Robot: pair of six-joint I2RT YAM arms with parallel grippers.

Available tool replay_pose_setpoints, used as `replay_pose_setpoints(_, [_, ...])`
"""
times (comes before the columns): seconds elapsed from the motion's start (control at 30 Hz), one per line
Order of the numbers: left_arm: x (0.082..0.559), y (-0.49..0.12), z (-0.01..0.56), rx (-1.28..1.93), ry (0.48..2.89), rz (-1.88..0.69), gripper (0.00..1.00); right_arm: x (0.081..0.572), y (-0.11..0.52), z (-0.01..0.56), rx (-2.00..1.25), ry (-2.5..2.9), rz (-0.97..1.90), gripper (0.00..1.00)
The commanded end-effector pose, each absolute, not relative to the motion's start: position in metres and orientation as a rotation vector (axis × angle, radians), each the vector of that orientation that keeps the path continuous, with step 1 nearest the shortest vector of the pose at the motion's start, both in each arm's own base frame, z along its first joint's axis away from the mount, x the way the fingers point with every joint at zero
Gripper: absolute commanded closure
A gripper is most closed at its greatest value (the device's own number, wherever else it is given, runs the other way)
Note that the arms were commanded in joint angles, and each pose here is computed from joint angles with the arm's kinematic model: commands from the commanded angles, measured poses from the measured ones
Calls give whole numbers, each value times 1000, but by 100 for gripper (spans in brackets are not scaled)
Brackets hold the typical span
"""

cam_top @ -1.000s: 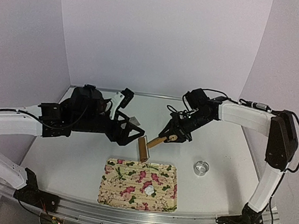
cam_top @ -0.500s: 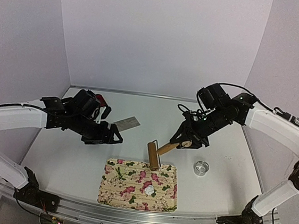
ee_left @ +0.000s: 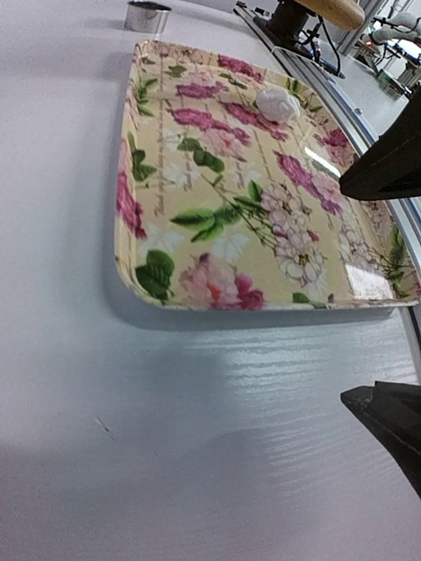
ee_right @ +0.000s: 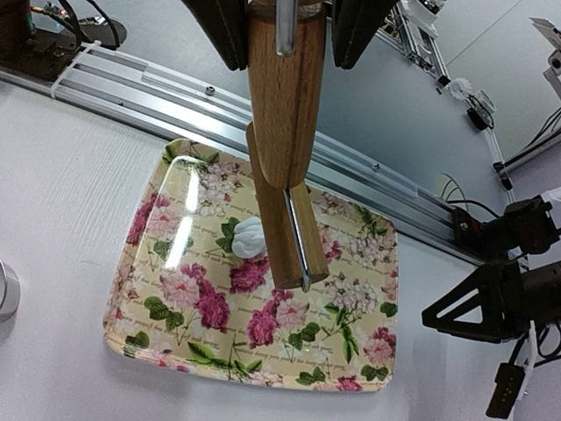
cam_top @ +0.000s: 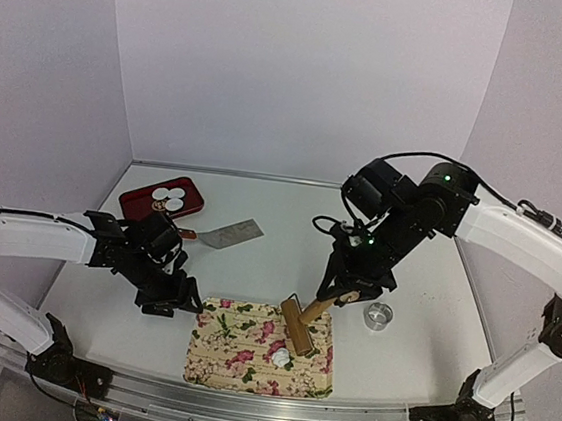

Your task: Roll out the dumpling wrappers from the dough

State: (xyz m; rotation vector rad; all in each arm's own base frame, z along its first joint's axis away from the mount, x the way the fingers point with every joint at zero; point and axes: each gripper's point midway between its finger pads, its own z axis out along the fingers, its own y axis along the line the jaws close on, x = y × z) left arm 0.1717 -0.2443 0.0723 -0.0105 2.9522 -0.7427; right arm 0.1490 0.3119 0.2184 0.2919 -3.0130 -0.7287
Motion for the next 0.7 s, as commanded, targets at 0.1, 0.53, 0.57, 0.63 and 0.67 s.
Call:
replay_pose_setpoints(0.1, [174,-253,59,65,2931,-795,32,142,318,197,399,-3083,-527,100])
replay_pose_setpoints(0.53, [186,-250,29,243,2991,-590,47,151,359,169,398,-3084,-513,100])
replay_pose_setpoints(0.57, [186,-250,27,250,2996,-582,50,152,361,169,395,-3084,-517,100])
replay_pose_setpoints(0.63, [184,-249,23,255,3012,-568,55,152,363,170,390,-3085,-529,100])
replay_pose_setpoints(0.67, [184,-248,21,253,3017,-558,57,152,363,168,390,-3082,-527,100])
